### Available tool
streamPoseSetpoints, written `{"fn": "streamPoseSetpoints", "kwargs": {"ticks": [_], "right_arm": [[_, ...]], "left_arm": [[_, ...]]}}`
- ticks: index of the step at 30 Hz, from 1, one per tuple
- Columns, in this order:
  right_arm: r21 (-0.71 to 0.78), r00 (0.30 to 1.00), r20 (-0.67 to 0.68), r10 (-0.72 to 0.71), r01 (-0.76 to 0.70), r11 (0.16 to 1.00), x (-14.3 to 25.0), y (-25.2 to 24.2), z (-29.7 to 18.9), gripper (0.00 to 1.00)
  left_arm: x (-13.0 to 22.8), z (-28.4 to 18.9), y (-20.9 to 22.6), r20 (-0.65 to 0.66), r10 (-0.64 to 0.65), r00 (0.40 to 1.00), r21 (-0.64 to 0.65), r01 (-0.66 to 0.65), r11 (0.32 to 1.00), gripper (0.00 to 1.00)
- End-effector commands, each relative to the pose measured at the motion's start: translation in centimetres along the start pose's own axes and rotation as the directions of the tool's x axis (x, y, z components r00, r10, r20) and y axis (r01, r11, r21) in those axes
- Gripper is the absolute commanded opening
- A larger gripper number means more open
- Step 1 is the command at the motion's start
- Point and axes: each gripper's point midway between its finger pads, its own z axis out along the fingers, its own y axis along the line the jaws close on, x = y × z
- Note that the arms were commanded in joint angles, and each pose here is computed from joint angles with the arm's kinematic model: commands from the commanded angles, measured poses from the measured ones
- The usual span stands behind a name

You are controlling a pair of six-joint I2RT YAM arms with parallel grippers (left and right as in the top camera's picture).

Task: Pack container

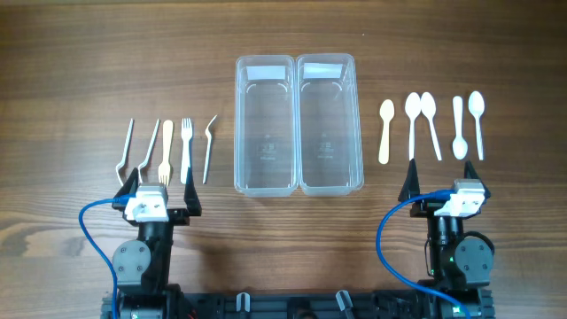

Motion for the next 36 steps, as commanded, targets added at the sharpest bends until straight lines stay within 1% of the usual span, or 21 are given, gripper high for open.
{"fn": "streamPoseSetpoints", "kwargs": {"ticks": [1, 3, 5, 6, 7, 8, 11, 13, 36], "right_arm": [[0.012, 1.0, -0.001, 0.02, -0.02, 1.0, 0.0, -0.2, 0.0, 1.0], [0.012, 1.0, -0.001, 0.02, -0.02, 1.0, 0.0, -0.2, 0.0, 1.0], [0.012, 1.0, -0.001, 0.02, -0.02, 1.0, 0.0, -0.2, 0.0, 1.0], [0.012, 1.0, -0.001, 0.02, -0.02, 1.0, 0.0, -0.2, 0.0, 1.0], [0.012, 1.0, -0.001, 0.02, -0.02, 1.0, 0.0, -0.2, 0.0, 1.0], [0.012, 1.0, -0.001, 0.019, -0.019, 1.0, 0.0, -0.2, 0.0, 1.0], [0.012, 1.0, -0.001, 0.02, -0.02, 1.0, 0.0, -0.2, 0.0, 1.0], [0.012, 1.0, -0.001, 0.02, -0.02, 1.0, 0.0, -0.2, 0.0, 1.0], [0.012, 1.0, -0.001, 0.02, -0.02, 1.0, 0.0, -0.2, 0.0, 1.0]], "left_arm": [[0.3, 0.1, -0.3, -0.001, 0.019, 1.0, 0.016, -0.019, 1.0, 1.0], [0.3, 0.1, -0.3, -0.001, 0.02, 1.0, 0.015, -0.02, 1.0, 1.0], [0.3, 0.1, 0.3, -0.001, 0.037, 0.999, -0.018, -0.037, 0.999, 1.0], [0.3, 0.1, 0.0, -0.001, 0.038, 0.999, -0.004, -0.038, 0.999, 1.0], [0.3, 0.1, -0.8, -0.001, 0.032, 1.0, 0.042, -0.032, 0.999, 1.0], [0.3, 0.0, -1.1, -0.001, 0.001, 1.0, 0.061, -0.001, 0.998, 1.0], [0.3, 0.0, -1.1, -0.01, -0.134, 0.991, 0.062, 0.134, 0.989, 1.0], [0.3, 0.0, -1.1, -0.012, -0.172, 0.985, 0.062, 0.173, 0.983, 1.0], [0.3, 0.0, -1.1, -0.012, -0.171, 0.985, 0.061, 0.172, 0.983, 1.0]]}}
